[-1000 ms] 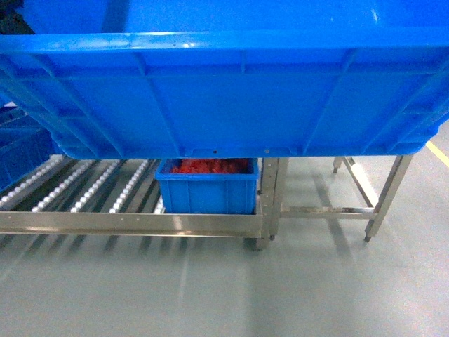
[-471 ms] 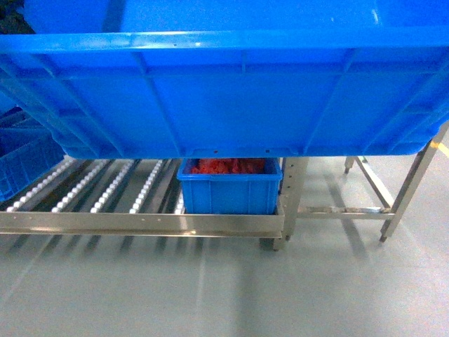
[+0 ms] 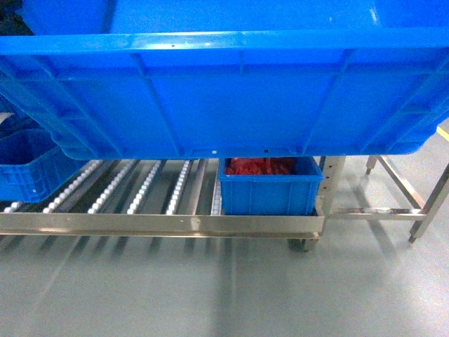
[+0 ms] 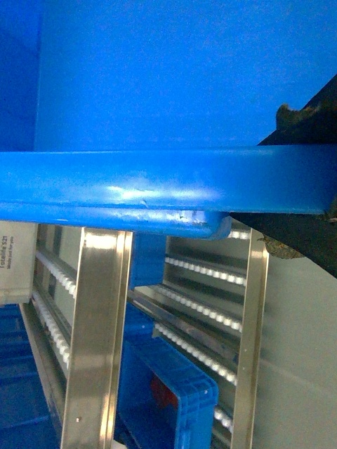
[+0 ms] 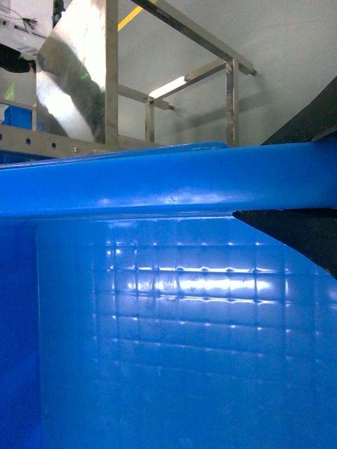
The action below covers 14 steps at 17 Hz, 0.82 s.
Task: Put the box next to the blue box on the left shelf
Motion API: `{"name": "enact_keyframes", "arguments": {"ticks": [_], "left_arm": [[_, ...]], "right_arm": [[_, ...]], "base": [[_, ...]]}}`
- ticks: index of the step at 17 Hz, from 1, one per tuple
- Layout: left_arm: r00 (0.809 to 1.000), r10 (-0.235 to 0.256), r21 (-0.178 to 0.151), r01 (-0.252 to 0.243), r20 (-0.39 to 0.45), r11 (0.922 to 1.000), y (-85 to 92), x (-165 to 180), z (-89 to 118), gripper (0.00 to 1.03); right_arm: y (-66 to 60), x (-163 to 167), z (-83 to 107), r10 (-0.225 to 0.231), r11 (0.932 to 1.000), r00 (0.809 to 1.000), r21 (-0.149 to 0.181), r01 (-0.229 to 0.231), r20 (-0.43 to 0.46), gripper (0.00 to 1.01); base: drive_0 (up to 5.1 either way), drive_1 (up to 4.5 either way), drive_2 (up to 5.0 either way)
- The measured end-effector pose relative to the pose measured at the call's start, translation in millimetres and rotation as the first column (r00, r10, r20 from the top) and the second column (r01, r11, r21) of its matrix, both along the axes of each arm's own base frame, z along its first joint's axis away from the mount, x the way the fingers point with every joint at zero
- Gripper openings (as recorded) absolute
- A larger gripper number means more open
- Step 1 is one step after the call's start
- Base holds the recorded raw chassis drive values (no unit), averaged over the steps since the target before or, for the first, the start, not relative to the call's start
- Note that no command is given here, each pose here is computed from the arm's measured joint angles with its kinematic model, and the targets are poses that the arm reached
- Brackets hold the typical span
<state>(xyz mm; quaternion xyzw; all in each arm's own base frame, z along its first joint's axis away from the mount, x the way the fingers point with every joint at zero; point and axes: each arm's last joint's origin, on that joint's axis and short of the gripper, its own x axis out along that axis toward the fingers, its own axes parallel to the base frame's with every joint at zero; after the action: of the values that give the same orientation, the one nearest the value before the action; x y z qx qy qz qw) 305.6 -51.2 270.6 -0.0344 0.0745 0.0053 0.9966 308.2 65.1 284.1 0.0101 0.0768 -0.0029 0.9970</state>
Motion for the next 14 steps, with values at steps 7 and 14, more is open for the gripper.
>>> {"name": "enact_keyframes", "arguments": {"ticks": [7, 14], "left_arm": [[1.0, -0.001, 0.0, 0.001, 0.0, 1.0, 0.0, 0.0, 0.0, 0.08], [1.0, -0.001, 0.0, 0.001, 0.0, 1.0, 0.0, -0.1, 0.1, 0.08]], "right_arm": [[0.0, 0.0, -0.2, 0.0, 1.0, 1.0, -0.001, 0.0, -0.002, 0.09], [0.0, 0.0, -0.2, 0.0, 1.0, 1.0, -0.001, 0.0, -0.002, 0.09]], "base": [[-5.0, 2.41, 2.4], [-5.0, 2.41, 2.4]]}}
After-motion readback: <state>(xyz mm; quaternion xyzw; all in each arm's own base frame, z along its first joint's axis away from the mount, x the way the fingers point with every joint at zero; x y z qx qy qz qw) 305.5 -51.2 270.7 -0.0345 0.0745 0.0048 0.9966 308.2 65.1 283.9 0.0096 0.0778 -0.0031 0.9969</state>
